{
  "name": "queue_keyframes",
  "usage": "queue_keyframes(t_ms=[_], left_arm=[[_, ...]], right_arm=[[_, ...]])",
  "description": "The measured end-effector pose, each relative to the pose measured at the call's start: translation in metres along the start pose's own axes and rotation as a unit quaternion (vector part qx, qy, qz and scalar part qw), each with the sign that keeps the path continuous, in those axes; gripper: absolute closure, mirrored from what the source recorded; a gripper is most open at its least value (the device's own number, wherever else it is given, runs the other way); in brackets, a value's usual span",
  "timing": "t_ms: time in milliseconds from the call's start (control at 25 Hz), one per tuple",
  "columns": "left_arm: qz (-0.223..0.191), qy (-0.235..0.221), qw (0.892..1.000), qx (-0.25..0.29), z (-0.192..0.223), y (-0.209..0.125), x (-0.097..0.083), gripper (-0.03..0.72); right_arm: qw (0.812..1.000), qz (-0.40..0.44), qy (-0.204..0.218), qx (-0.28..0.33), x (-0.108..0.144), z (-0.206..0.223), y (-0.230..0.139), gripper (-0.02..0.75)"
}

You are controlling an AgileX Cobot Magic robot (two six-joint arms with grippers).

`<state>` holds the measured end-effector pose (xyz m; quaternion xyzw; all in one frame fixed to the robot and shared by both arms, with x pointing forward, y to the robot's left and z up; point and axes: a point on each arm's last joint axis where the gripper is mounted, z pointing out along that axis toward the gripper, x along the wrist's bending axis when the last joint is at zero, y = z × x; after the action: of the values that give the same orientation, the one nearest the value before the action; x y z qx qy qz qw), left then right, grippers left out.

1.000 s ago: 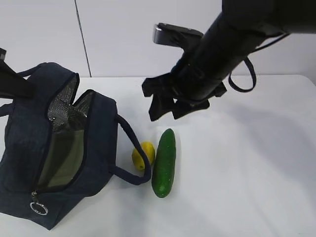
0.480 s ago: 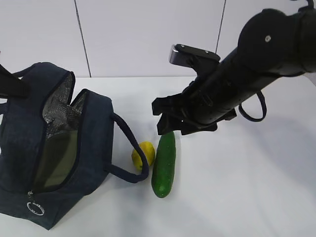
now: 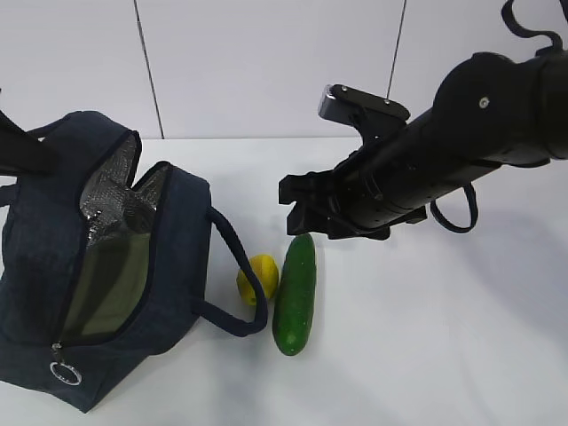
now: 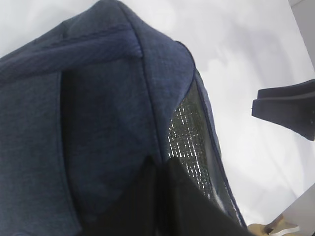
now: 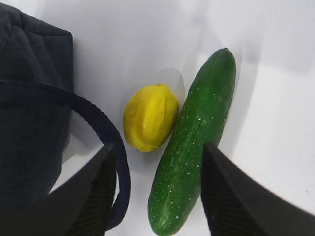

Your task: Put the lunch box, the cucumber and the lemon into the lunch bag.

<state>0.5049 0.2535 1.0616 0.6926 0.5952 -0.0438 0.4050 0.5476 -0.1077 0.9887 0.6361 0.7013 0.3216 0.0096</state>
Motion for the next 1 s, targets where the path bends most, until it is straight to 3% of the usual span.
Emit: queue_keyframes(t_ms=[360,480,640,1000], left_arm=[[0.001,-0.001,1.000,0.000,0.000,0.000,0.000,0.687],[0.001,-0.001,1.000,0.000,0.000,0.000,0.000,0.687],[0.000,-0.001,1.000,0.000,0.000,0.000,0.000,0.687],[0.000,-0.001,1.000,0.000,0.000,0.000,0.000,0.687]], right_arm=[[1.000,-0.001,0.001,-0.029,0.000,0.000,0.005,0.335],[0.999,-0.006,-0.001,-0.034,-0.001,0.001,0.006,0.284],[1.000,0.012,-0.007,-0.027,-0.006,0.020,0.003,0.220],[0.999,0.035,-0.019,0.003,-0.016,0.046,-0.006,0.211]])
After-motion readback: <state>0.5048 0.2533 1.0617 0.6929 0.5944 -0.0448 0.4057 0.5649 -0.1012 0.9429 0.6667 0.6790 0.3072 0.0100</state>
